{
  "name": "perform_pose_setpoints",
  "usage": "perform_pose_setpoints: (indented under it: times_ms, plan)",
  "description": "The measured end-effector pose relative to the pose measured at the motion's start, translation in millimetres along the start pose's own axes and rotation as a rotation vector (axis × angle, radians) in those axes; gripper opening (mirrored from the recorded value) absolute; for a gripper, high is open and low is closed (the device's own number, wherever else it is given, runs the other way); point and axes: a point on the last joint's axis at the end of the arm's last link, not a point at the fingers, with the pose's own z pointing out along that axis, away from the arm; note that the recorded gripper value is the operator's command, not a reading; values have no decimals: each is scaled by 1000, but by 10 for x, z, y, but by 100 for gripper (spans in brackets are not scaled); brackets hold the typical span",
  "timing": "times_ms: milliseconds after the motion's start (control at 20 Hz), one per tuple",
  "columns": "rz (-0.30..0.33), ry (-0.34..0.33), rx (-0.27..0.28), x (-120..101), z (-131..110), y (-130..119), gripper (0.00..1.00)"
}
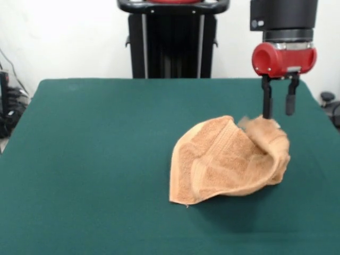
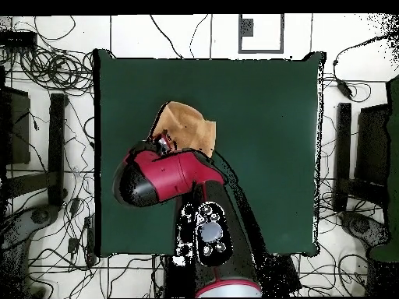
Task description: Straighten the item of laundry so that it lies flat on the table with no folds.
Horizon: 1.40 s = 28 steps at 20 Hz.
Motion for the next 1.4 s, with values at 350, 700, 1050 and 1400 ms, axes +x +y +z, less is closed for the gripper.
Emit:
perform_pose_setpoints:
  times_ms: [350,700,1050,1400]
  plan:
    - [14,-7,4,-31,-31,-47,100]
    - [62,-32,38,-89,-178,-394,100]
    - [98,-11,52,33,-162,-661,100]
    - [117,23,52,196,-104,-801,100]
